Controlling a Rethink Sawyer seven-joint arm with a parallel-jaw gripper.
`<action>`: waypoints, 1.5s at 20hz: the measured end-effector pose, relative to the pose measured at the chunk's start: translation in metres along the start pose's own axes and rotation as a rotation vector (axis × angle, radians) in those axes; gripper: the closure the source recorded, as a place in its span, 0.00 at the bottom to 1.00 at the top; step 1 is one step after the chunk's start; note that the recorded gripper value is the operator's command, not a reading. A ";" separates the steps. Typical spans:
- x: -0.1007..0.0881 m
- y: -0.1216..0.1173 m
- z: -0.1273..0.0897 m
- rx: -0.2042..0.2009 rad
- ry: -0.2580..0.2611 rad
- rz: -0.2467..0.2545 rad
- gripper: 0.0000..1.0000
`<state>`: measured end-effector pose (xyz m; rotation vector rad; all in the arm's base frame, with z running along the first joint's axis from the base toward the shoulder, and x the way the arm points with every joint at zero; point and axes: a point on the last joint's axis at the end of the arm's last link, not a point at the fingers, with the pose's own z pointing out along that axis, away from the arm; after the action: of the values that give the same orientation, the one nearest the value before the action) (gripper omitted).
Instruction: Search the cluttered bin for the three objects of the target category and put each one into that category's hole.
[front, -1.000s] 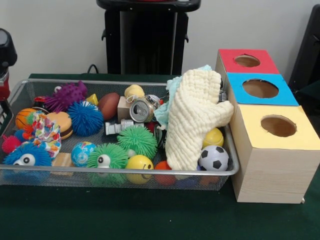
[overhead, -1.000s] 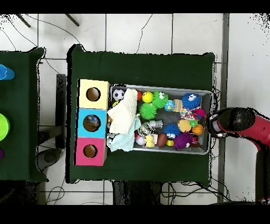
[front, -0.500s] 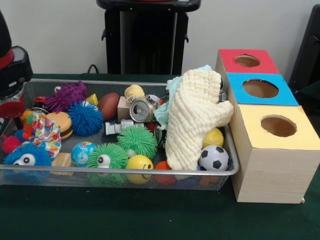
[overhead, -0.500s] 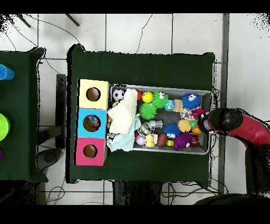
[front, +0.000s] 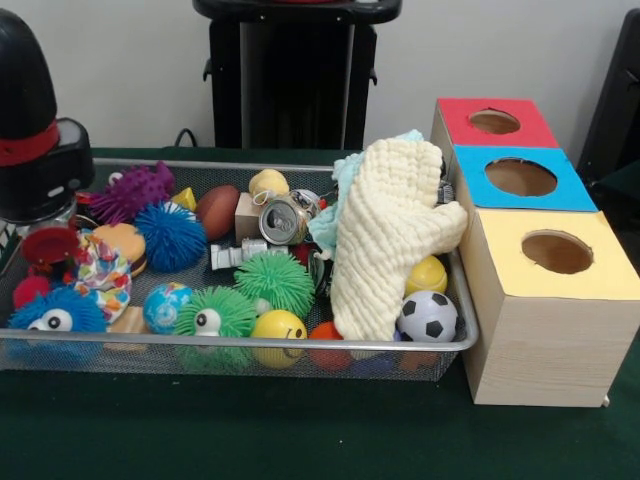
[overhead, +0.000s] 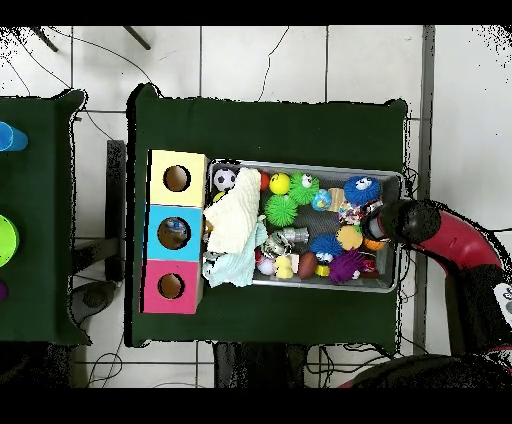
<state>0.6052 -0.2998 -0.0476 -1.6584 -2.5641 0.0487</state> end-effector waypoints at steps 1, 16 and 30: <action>0.006 0.001 0.007 -0.004 0.014 0.005 1.00; 0.058 0.032 0.013 -0.213 0.174 0.198 1.00; 0.164 0.035 -0.043 -0.112 0.674 0.295 1.00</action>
<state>0.5744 -0.1366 0.0019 -1.6951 -1.8442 -0.5441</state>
